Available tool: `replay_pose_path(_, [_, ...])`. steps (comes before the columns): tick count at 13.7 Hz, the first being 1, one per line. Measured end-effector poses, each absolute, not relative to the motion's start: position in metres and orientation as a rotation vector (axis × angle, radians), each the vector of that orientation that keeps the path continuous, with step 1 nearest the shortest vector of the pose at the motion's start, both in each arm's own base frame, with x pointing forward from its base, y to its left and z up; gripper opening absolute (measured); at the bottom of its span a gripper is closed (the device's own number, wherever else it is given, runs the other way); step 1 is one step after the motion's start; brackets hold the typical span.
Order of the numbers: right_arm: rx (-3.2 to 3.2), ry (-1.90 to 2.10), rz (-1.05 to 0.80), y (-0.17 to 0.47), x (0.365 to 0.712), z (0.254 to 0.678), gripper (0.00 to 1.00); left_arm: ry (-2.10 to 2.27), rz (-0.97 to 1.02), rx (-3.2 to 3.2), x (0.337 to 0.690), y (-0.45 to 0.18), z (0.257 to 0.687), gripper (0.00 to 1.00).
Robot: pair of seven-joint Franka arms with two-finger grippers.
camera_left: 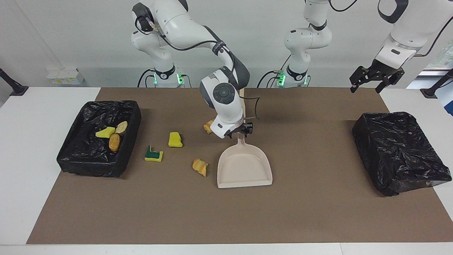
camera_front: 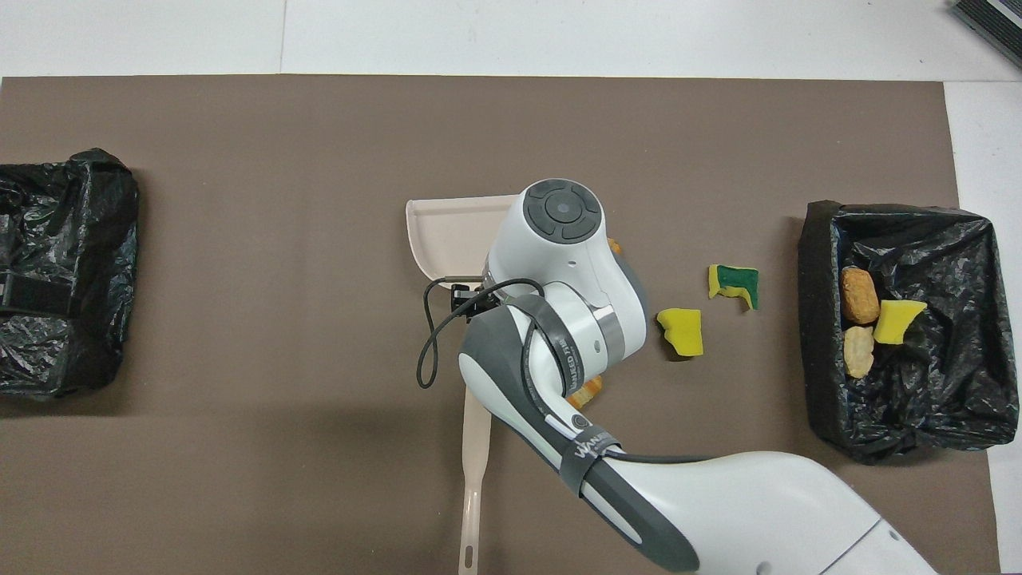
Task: Sweep and dump trash in bin
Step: 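Release the dustpan and withdraw the right gripper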
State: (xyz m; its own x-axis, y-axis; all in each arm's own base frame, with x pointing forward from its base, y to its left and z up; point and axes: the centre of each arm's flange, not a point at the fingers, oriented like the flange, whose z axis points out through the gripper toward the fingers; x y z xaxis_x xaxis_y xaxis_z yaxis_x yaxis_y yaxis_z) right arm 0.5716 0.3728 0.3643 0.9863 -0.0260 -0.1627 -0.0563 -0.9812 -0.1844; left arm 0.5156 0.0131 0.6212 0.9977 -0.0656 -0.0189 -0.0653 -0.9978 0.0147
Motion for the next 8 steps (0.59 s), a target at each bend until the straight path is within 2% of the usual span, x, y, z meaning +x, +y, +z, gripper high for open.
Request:
replay_pose_path(1, [-2.944, 0.068, 0.244, 0.365, 0.572, 0.378, 0.94, -0.102, -0.030, 3.126, 0.516, 0.013, 0.621, 1.00])
replay_pose_path(2, [-2.949, 0.066, 0.256, 0.358, 0.569, 0.396, 1.00, -0.102, -0.030, 3.126, 0.516, 0.013, 0.621, 1.00])
replay_pose_path(5, [-2.962, 0.106, 0.309, 0.371, 0.535, 0.440, 1.00, -0.102, -0.030, 3.126, 0.516, 0.013, 0.621, 1.00])
replay_pose_path(8, [-3.000, 0.139, 0.360, 0.406, 0.482, 0.440, 1.00, -0.102, -0.030, 3.126, 0.516, 0.013, 0.621, 1.00])
